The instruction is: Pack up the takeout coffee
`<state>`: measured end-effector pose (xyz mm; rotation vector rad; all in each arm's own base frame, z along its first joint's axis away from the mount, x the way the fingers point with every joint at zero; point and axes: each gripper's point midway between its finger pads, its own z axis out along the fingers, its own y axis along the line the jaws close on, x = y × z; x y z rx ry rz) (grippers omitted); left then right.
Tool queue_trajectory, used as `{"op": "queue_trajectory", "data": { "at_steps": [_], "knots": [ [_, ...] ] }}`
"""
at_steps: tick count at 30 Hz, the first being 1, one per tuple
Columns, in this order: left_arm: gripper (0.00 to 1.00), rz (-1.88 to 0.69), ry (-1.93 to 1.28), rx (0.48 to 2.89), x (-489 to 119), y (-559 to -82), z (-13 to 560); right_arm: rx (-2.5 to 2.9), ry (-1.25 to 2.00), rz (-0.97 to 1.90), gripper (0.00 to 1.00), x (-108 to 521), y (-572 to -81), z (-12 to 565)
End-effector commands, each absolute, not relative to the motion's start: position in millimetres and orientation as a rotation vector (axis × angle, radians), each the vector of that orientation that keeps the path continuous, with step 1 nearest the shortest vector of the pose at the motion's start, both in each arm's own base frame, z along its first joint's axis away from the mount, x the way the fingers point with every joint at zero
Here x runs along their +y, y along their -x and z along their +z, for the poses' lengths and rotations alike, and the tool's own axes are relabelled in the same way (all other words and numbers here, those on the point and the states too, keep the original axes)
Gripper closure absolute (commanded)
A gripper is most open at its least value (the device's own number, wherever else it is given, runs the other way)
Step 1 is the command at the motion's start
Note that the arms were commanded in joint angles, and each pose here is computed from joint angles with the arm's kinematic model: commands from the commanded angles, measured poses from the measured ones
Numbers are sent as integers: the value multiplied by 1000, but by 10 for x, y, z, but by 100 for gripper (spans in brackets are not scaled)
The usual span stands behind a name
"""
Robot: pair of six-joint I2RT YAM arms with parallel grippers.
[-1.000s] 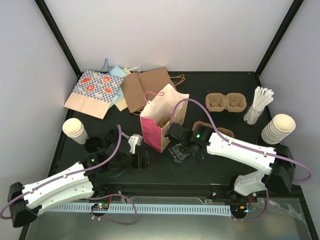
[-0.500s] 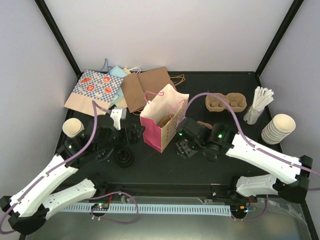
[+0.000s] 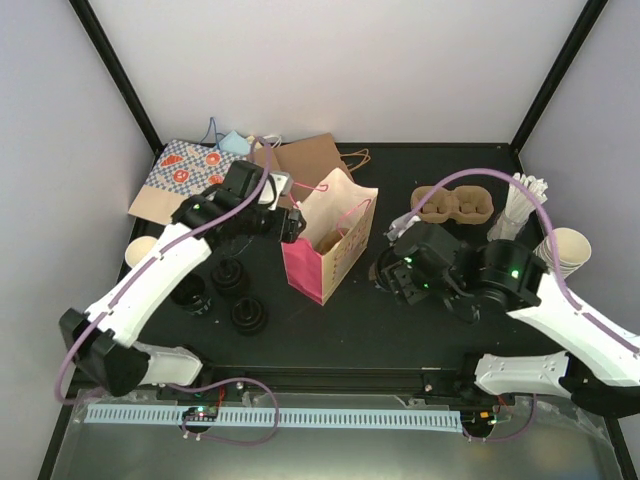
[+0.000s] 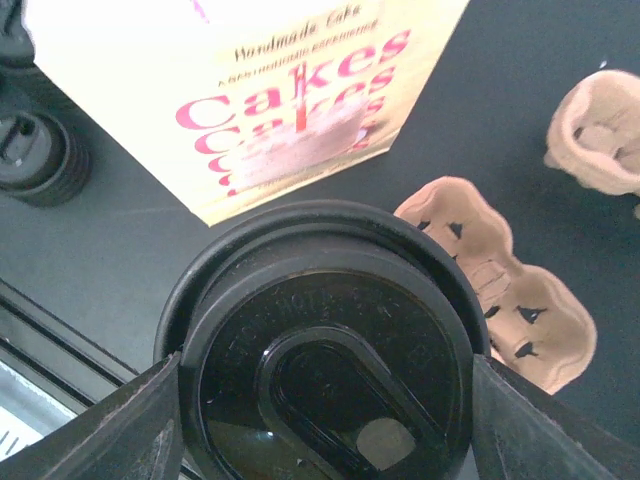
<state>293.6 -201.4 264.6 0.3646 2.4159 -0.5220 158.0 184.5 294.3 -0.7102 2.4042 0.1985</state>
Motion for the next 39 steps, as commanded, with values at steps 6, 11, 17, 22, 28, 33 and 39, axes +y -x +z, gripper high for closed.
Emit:
{"op": "queue_trajectory", "data": {
  "at_steps": [6,11,17,22,28,33,39],
  "knots": [
    [50,-517,-562,2453,-2225,-3106,2594,2262,539,133,29,1441,-1681,3649],
    [91,-439,-601,2414,-2150,-3135,2681,2153,443,91,30,1346,-1827,4026],
    [99,-454,-703,2307,-2145,-3013,2920,2014,385,-27,31,1370,-2076,4366],
    [98,-462,-786,2225,-2129,-2841,3098,1903,432,-39,34,1581,-2219,4576],
    [99,-441,-818,2133,-2120,-2666,3076,1901,767,190,36,2251,-2067,4389],
    [98,-430,-788,2103,-2081,-2644,3050,1885,957,356,36,2540,-1817,4089],
    [98,-432,-810,2101,-2099,-2614,3038,1909,1063,393,36,2607,-1648,3660]
  ]
}}
